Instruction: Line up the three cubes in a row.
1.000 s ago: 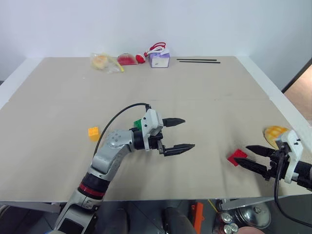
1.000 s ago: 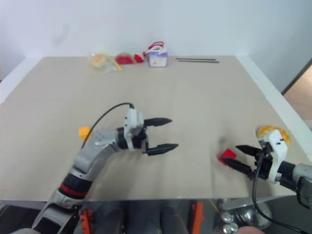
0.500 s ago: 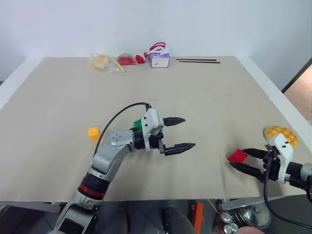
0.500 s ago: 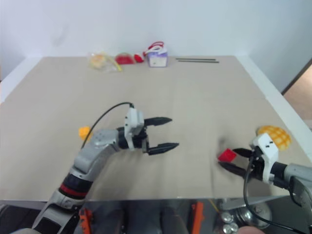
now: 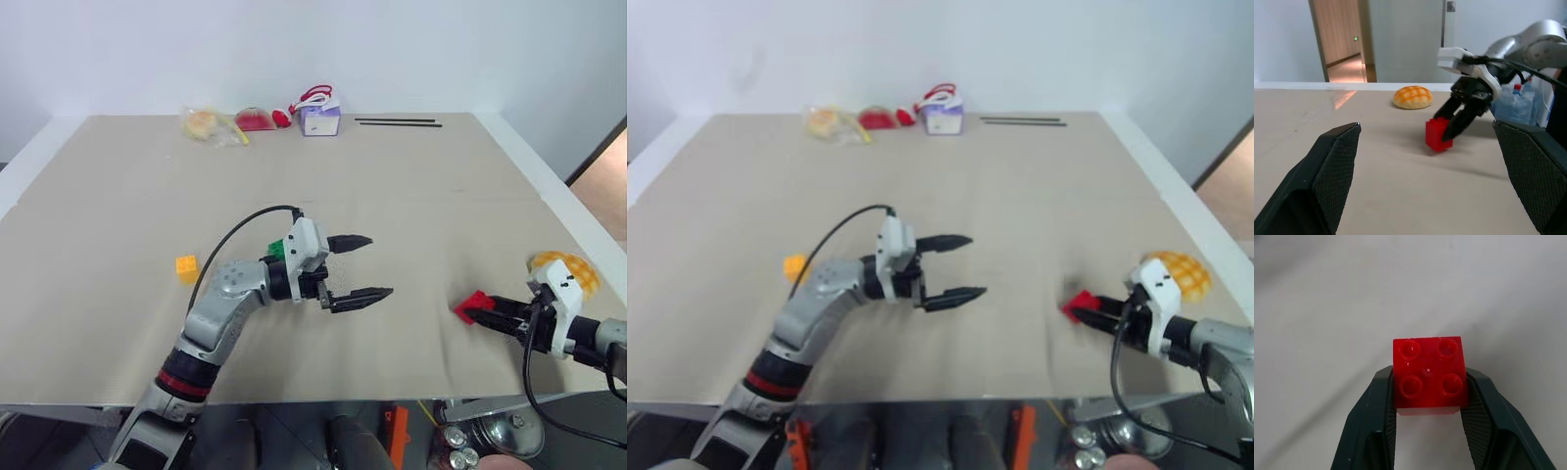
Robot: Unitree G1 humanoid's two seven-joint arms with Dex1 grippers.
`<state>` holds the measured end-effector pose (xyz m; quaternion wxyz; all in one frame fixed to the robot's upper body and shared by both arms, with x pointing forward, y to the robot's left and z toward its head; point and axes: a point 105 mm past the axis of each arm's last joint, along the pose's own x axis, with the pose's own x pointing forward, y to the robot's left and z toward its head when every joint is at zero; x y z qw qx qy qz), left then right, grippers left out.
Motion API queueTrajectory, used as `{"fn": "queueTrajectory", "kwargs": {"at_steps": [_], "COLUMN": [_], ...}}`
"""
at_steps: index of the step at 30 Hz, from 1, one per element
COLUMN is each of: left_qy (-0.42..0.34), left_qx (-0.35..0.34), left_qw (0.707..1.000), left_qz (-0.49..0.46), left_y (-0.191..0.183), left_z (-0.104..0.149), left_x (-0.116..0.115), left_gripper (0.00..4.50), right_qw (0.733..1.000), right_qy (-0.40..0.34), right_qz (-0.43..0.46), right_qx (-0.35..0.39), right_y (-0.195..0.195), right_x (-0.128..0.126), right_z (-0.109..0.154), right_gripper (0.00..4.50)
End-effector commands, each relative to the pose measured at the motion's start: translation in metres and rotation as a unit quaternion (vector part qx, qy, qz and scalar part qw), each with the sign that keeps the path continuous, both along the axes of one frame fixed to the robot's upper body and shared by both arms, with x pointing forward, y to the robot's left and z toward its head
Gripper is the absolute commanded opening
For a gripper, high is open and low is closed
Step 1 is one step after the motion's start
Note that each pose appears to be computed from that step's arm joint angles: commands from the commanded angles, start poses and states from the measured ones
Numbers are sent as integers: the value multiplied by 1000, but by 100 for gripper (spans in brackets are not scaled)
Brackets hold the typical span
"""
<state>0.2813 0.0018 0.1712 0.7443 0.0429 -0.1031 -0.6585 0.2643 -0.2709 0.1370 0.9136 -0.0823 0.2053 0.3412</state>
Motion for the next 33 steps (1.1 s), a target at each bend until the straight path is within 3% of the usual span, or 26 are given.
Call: {"fn": "queueTrajectory", "kwargs": {"at_steps": [1,8,13,22,33], "left_qy": [-27,-43,-42,-48,-41], "left_qx": [28,97,113,102,98], "left_qw": [999,994,992,993,994], "left_qz": [1,-11,-19,18,18], "left_y": [29,71,81,83,81], "left_z": [-1,-11,-16,-11,-11], "left_x": [0,-2,-11,-7,-13], "left_gripper": [450,450,450,450,450], "right_qw": [993,943,912,901,902], "right_qy": [-37,-18,-9,18,4], "right_qz": [110,292,354,378,381], "right_qx": [-28,-155,-207,-212,-204], "right_y": [38,89,105,106,114], "right_x": [-2,5,19,21,23], "right_z": [42,38,26,-3,-7], "right_gripper": [125,125,125,125,125]}}
